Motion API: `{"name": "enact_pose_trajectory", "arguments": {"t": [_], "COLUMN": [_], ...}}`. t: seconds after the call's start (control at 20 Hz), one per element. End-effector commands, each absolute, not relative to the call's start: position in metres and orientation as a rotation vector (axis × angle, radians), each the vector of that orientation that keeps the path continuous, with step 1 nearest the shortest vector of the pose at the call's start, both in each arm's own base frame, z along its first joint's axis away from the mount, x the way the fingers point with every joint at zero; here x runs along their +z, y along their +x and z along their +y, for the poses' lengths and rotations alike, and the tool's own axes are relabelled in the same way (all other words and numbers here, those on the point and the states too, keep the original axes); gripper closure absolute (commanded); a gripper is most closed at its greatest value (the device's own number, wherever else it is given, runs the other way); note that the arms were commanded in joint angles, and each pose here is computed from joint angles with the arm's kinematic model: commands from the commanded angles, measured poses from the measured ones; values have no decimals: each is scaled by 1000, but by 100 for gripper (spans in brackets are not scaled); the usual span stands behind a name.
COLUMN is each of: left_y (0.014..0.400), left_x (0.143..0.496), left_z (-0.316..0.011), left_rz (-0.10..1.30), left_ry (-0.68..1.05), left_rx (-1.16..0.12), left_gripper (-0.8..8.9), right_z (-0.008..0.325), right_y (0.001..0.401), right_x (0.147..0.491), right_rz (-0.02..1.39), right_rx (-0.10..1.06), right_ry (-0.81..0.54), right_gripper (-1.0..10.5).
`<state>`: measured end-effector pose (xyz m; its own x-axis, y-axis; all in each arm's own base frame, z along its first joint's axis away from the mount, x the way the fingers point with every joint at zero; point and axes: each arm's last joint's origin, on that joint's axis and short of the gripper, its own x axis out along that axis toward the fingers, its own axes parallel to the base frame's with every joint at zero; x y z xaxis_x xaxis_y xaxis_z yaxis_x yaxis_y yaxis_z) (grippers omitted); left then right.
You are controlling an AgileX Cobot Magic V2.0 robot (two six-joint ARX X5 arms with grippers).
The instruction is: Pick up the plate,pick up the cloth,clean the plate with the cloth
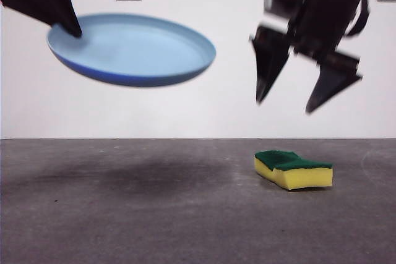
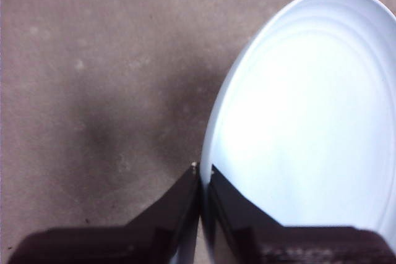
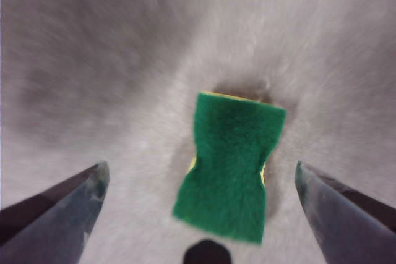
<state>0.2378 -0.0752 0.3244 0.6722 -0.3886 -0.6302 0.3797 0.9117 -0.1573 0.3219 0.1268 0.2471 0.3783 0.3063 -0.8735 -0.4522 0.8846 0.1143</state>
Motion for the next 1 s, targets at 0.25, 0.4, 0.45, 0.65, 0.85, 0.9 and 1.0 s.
{"name": "enact_pose_trajectory", "arguments": {"t": [0.25,0.4,0.45,0.65,0.85,0.9,1.0], "left_y": [219,218,218,218,218,217,217], "left_x": [334,332,332,332,332,332,332], "left_z": [-71,-70,-70,-70,-70,-70,-70], "left_rz": [693,712,712,712,712,713,715], "left_ry": [12,13,14,13,14,17,17], "left_rx": [-447,-446,-446,-446,-446,-446,-446], "left_gripper": [821,821,821,821,821,821,821], "right_z": [134,135,136,136,137,137,137], "right_y": [342,345,346,348,350,350,349], "right_x": [200,187,184,173,166,166,166], "right_rz": [1174,1207,1213,1245,1266,1266,1269], "right_rx": [471,468,467,466,465,463,462], "right_ry": [-200,-212,-212,-215,-217,-218,-219], "right_gripper": [447,447,447,482,604,669,819]}}
